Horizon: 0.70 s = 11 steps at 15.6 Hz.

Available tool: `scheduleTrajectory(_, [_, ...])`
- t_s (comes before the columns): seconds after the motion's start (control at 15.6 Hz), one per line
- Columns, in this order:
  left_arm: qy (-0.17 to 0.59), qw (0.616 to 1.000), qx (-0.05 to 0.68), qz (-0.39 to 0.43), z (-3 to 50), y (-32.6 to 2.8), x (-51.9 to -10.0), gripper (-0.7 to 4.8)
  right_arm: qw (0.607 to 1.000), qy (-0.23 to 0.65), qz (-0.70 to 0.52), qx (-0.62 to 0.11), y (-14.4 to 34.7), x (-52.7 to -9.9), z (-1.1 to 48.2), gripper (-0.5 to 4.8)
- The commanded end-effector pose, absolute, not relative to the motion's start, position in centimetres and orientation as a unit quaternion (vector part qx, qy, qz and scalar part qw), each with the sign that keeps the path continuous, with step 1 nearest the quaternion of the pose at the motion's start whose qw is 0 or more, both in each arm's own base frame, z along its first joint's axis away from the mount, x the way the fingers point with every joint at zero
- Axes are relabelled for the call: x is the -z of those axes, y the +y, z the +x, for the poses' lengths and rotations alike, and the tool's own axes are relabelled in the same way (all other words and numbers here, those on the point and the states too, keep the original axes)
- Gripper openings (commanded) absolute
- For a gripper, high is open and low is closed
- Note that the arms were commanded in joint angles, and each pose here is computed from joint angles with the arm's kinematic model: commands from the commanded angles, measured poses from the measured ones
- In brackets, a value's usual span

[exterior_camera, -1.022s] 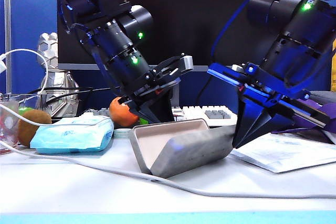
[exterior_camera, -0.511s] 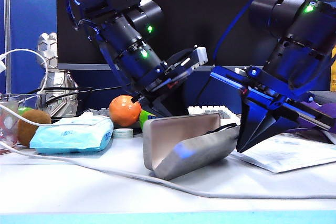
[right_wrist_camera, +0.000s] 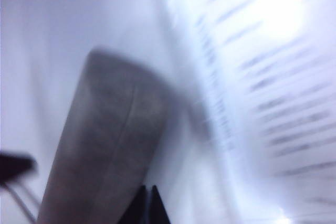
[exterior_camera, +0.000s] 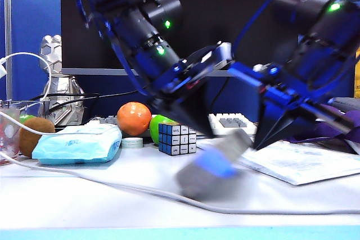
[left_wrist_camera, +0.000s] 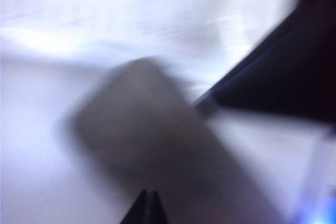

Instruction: Pick up the glasses, fold the temples of the glasses, place the glasses into the glasses case, and finally close the glasses case.

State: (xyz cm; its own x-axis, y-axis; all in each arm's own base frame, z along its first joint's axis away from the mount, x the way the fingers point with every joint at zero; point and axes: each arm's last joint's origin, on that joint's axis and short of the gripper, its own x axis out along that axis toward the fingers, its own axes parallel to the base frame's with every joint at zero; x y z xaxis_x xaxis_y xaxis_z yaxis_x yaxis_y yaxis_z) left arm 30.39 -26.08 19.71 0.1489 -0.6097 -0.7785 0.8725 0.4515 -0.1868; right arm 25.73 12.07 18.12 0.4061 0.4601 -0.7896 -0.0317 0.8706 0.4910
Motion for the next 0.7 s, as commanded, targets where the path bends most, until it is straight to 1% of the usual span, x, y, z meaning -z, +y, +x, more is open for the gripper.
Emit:
scheduleTrajectory(0.06, [0.403,0.772,0.460,0.176,30.5,-25.3,-21.3,-0.06,0.841,0.482,0.214,-0.120,10.1,-19.5,26.4,-0.03])
scheduleTrajectory(0.19, [0.395,0.776,0.459,0.176,30.2,-25.1,-22.3,-0.06,0.852,0.469,0.205,-0.114,9.2,-19.6,26.8,-0.03])
scheduleTrajectory(0.32, [0.394,0.776,0.461,0.175,29.9,-24.8,-23.0,-0.06,0.866,0.451,0.166,-0.140,8.9,-19.8,27.1,-0.03])
scheduleTrajectory(0.45, [0.385,0.783,0.456,0.176,29.7,-24.6,-23.9,-0.06,0.862,0.445,0.175,-0.168,9.1,-20.3,27.0,-0.03])
scheduleTrajectory(0.58, [0.364,0.803,0.433,0.187,29.4,-24.1,-25.3,-0.06,0.875,0.416,0.176,-0.176,8.9,-21.7,26.5,-0.03])
scheduleTrajectory(0.7, [0.328,0.828,0.421,0.174,28.8,-23.5,-27.8,-0.06,0.892,0.370,0.179,-0.189,8.7,-23.9,25.7,-0.03])
